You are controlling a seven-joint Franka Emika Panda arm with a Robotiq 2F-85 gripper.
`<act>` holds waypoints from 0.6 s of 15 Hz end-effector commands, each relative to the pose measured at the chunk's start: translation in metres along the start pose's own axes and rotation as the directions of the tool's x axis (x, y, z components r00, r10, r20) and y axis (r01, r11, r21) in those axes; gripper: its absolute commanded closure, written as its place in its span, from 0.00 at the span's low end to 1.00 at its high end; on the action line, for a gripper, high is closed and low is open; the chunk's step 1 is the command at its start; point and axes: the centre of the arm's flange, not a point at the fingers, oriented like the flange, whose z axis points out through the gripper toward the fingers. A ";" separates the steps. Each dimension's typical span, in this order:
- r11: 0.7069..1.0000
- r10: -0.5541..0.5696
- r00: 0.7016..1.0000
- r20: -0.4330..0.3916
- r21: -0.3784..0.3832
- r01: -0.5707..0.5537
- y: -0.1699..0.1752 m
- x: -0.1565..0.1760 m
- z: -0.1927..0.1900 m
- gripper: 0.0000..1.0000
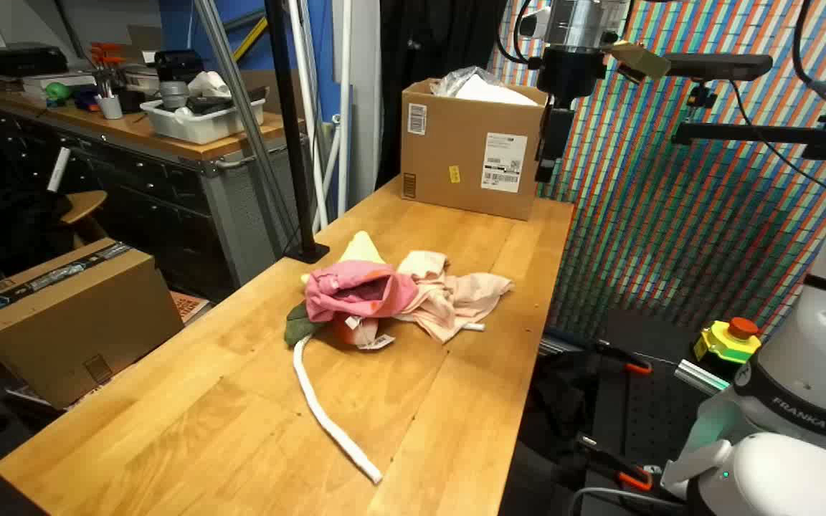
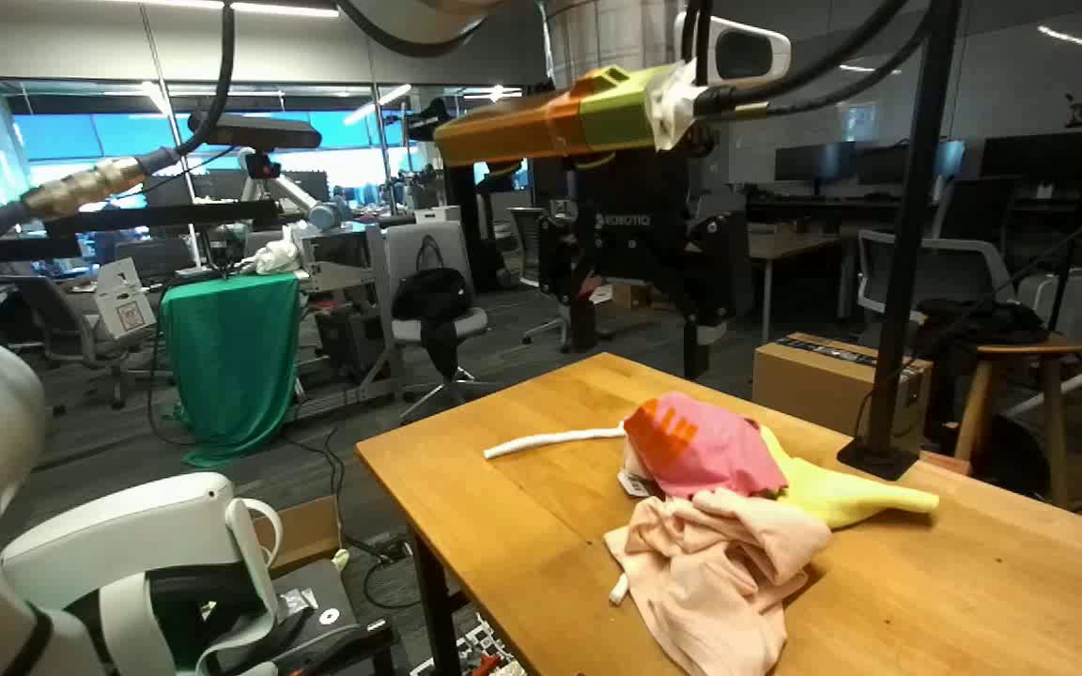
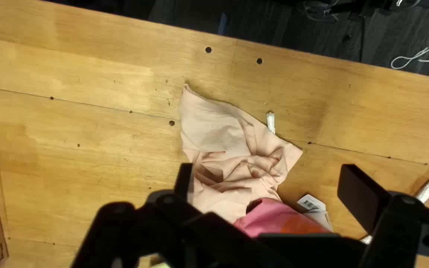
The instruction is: Spread the clothes and the objects across on the table
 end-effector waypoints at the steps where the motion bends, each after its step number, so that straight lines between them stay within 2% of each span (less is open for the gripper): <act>1: 1.000 0.000 1.000 -0.005 -0.002 0.000 0.001 0.001 -0.002 0.00; 5: 1.000 -0.011 1.000 -0.012 -0.022 0.010 0.001 0.006 -0.007 0.00; 9: 0.996 -0.062 0.998 0.000 -0.061 0.062 -0.007 0.026 -0.003 0.00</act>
